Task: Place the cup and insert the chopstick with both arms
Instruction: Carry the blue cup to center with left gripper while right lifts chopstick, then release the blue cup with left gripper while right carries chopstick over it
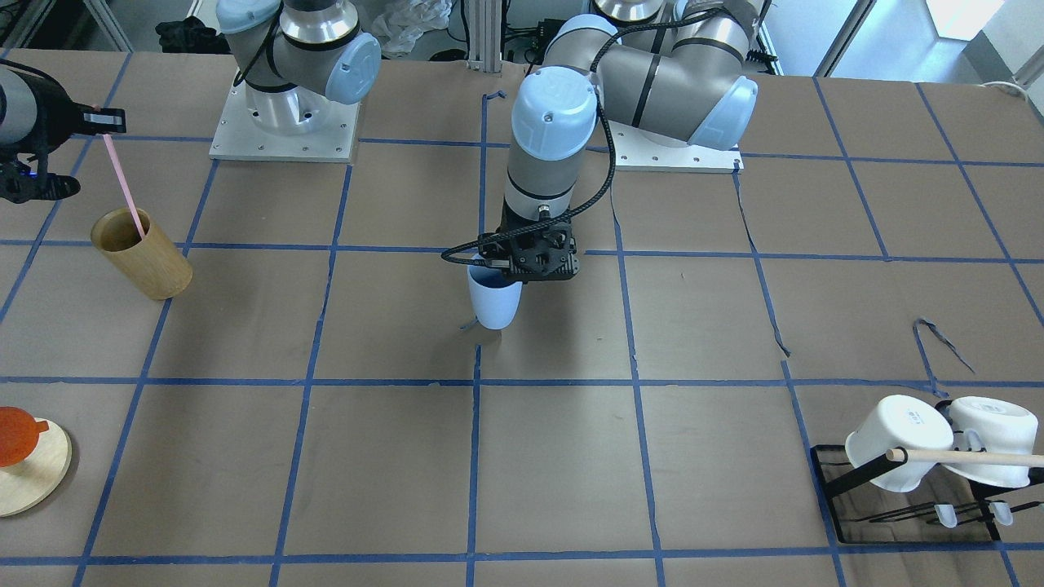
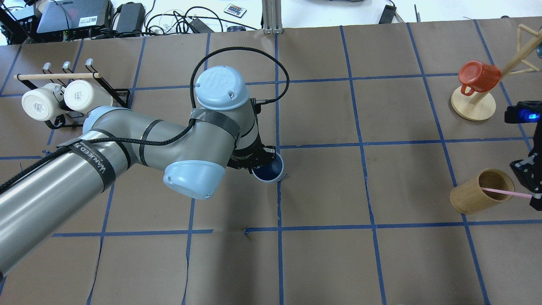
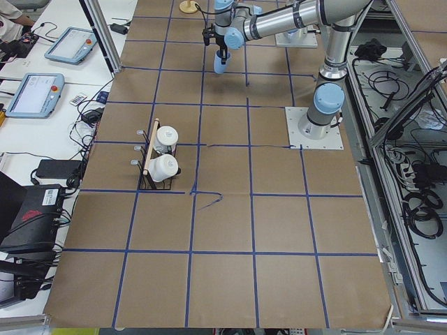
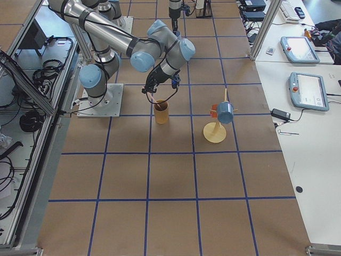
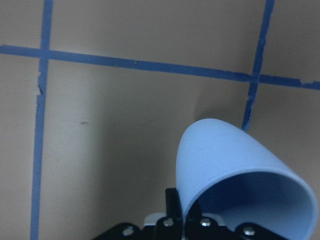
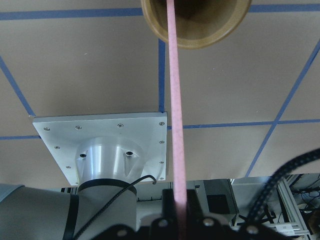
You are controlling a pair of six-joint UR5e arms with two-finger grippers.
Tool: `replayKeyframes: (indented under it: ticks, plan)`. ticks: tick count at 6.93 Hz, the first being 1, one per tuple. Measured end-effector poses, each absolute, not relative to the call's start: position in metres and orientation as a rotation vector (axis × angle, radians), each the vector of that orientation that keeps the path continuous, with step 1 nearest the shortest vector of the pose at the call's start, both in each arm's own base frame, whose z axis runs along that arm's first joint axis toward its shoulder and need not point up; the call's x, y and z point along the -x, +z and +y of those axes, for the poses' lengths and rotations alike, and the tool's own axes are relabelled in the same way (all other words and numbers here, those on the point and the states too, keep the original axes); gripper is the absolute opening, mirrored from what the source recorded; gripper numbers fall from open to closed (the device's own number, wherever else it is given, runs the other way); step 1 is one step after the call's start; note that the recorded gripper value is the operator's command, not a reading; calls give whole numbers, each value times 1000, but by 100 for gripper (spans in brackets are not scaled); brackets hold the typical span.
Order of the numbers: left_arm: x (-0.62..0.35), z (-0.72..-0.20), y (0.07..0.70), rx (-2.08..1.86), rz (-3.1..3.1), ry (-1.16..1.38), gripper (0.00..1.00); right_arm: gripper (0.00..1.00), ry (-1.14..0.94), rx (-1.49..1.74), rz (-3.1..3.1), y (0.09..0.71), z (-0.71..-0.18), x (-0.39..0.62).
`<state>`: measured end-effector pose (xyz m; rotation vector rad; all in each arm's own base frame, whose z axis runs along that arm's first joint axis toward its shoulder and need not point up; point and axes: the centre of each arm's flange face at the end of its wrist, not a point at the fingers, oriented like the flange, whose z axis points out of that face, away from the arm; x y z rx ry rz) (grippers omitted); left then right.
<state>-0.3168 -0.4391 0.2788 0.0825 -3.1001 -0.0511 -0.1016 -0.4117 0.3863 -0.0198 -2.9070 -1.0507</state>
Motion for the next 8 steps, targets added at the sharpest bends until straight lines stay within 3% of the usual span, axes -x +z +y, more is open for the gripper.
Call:
replayKeyframes:
  ticks: [2, 5, 8]
  plan:
    - [328, -431, 272, -35, -3105, -77, 0, 8, -1076, 51, -2933, 424, -420, 101]
    - [332, -429, 264, -26, -3084, -128, 31, 7, -1117, 180, -3009, 464, -431, 92]
    - [333, -433, 252, -29, -3081, -169, 71, 4, -1153, 424, -3064, 469, -438, 59]
